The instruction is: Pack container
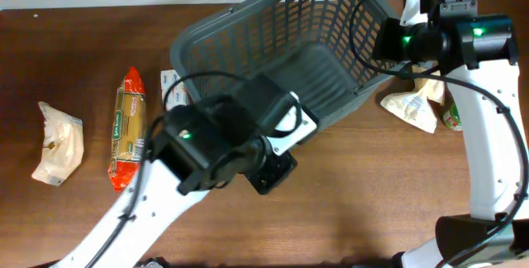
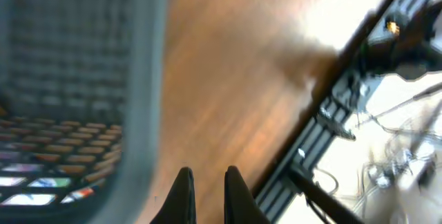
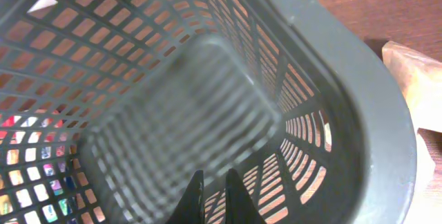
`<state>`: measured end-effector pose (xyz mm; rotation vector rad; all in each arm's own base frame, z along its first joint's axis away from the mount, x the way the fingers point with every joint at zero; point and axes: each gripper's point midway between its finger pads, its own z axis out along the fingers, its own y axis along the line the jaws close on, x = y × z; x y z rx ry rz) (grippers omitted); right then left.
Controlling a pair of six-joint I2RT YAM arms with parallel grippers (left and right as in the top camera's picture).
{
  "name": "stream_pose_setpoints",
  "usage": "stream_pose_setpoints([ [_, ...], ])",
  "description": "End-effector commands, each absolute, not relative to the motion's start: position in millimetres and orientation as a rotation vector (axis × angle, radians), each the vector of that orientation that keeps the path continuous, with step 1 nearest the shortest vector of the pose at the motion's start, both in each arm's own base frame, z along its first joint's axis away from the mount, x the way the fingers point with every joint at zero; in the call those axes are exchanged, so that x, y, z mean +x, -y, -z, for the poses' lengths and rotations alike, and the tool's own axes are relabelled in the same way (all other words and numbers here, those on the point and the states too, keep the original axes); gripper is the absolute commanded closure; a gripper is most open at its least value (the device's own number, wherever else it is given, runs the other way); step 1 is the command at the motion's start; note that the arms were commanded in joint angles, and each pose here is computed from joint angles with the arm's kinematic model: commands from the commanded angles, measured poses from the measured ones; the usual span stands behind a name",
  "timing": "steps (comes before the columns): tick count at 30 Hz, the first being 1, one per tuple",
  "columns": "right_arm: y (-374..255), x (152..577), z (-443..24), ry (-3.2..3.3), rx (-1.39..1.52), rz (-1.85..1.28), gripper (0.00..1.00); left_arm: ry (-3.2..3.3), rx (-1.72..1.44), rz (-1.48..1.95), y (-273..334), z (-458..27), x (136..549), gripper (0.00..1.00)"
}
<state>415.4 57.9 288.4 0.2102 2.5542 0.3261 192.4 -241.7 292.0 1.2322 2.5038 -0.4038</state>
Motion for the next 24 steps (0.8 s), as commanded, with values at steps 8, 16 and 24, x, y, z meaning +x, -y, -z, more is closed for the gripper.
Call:
stream_pose_setpoints([
  [8, -55, 416, -269, -2.627, 0.239, -0.282, 0.96, -2.584, 1.396, 0.233, 242, -255, 197, 0.98],
  [16, -46, 400, -258, -2.702, 0.265, -0.208, 0.96, -2.628, 1.412, -0.035, 229, -225, 227, 0.98],
  [24, -56, 379, -250, -2.794, 0.173, -0.184, 0.96, -2.698, 1.186, -0.104, 197, -223, 269, 0.98],
])
